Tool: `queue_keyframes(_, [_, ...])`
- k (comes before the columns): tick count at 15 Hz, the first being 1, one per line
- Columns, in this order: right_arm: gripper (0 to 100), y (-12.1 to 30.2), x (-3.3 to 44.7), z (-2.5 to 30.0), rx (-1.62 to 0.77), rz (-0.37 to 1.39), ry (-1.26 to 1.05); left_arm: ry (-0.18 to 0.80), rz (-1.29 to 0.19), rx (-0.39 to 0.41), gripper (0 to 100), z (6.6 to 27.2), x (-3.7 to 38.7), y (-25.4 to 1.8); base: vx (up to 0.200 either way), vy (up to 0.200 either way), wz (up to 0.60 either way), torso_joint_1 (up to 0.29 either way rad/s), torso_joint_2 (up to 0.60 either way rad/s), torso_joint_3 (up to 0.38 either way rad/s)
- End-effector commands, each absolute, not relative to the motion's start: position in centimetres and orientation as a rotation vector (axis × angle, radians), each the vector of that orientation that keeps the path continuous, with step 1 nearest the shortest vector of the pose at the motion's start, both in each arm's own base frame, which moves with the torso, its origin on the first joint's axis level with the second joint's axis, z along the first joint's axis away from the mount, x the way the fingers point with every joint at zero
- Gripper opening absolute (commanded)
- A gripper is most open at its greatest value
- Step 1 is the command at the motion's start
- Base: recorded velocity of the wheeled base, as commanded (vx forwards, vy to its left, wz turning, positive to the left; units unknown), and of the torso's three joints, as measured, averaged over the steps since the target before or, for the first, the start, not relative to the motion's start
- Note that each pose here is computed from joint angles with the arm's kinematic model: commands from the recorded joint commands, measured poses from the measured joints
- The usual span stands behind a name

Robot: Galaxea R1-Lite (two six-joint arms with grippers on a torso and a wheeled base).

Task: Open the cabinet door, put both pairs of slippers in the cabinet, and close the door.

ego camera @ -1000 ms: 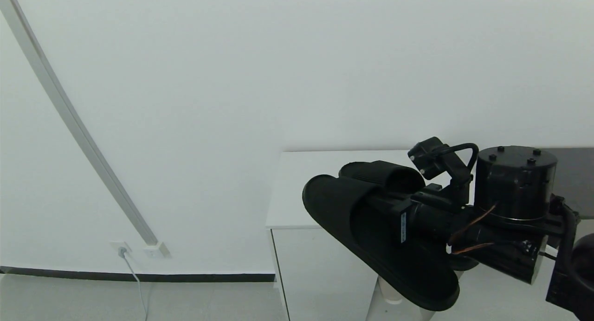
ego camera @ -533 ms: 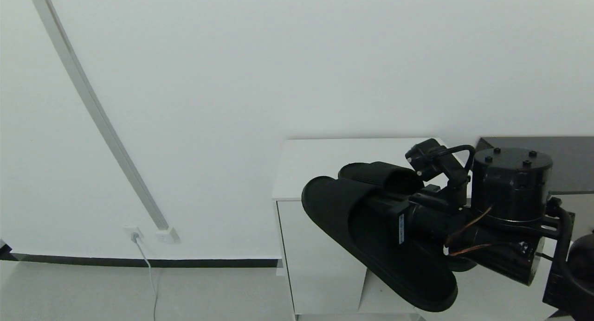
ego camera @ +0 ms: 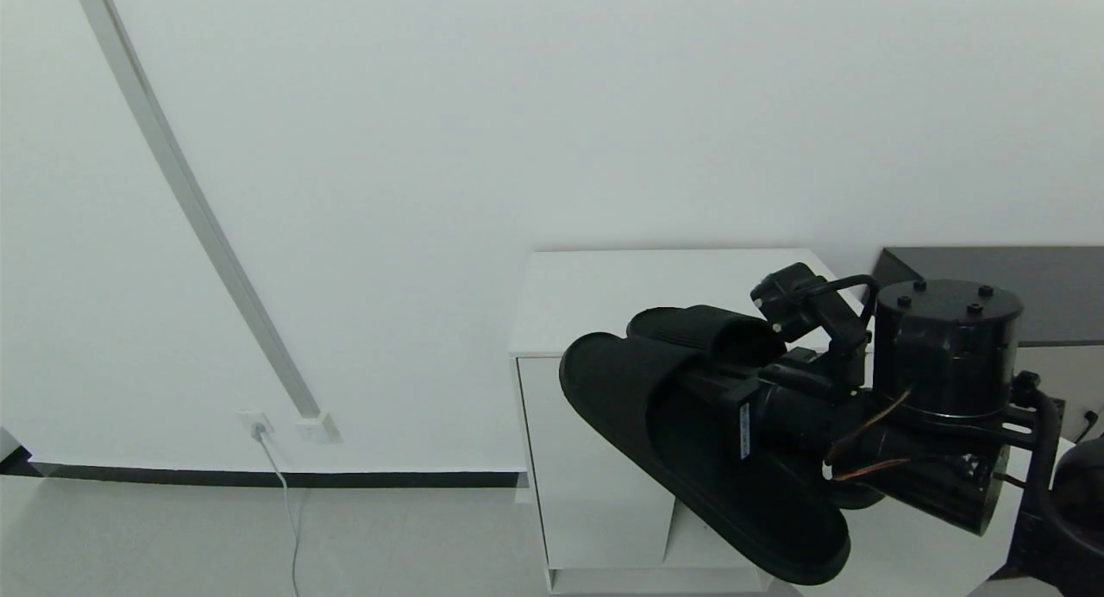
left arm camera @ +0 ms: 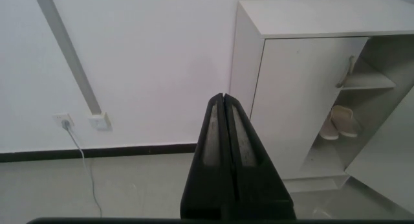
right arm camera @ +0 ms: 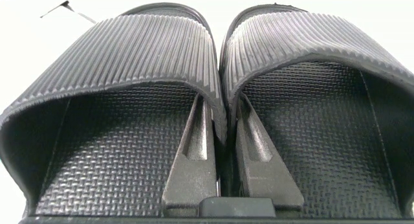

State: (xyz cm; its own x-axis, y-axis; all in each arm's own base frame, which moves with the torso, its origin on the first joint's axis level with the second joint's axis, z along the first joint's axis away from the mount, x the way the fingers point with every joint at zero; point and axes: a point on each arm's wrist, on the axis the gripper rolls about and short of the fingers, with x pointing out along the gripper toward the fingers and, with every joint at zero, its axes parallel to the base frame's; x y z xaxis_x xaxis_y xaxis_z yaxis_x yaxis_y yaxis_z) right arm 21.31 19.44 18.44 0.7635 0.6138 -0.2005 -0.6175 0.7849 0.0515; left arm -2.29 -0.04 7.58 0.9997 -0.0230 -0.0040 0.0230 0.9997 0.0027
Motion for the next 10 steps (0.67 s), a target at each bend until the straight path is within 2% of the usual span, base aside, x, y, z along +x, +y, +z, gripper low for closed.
queue_keyframes(1, [0, 19.53, 21.38, 18.31, -0.02, 0.669, 0.216, 0.005, -0.023, 0.003, 0, 7.57, -2.29, -0.04, 0.0, 0.0, 0.0, 0.0, 0.0, 0.0])
queue_keyframes(10, [0, 19.51, 21.36, 18.13, -0.025, 0.668, 0.223, 0.005, -0.023, 0.001, 0, 7.57, -2.29, -0.04, 0.0, 0.0, 0.0, 0.0, 0.0, 0.0])
